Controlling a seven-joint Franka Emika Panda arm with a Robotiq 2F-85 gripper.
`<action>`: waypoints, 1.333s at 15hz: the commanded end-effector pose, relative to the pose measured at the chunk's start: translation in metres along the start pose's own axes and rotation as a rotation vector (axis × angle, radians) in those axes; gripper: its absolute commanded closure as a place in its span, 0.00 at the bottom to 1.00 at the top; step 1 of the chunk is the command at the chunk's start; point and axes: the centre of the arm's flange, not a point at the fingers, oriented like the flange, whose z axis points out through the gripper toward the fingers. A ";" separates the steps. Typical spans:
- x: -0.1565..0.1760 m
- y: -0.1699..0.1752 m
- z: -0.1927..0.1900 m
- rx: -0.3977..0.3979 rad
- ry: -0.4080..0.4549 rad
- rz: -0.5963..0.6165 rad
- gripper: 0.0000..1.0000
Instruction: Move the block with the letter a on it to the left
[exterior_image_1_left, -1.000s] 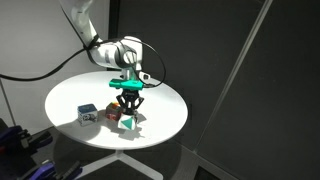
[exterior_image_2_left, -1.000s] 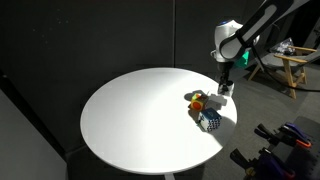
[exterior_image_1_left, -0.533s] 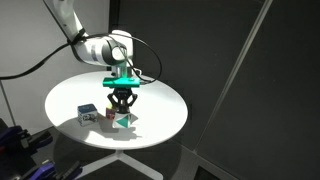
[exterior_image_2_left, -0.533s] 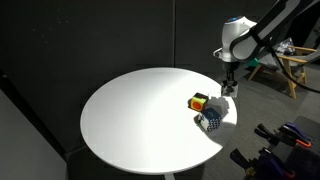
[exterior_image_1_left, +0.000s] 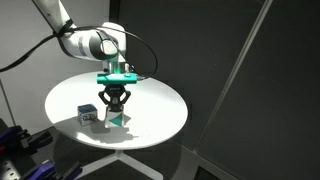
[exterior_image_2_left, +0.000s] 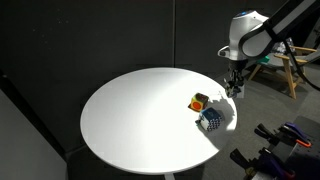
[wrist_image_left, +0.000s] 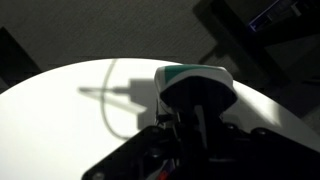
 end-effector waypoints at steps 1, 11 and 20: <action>-0.012 -0.013 -0.017 0.025 0.000 -0.057 0.92; -0.006 -0.011 -0.006 0.031 -0.020 -0.043 0.78; -0.007 -0.018 -0.019 0.013 0.021 -0.103 0.93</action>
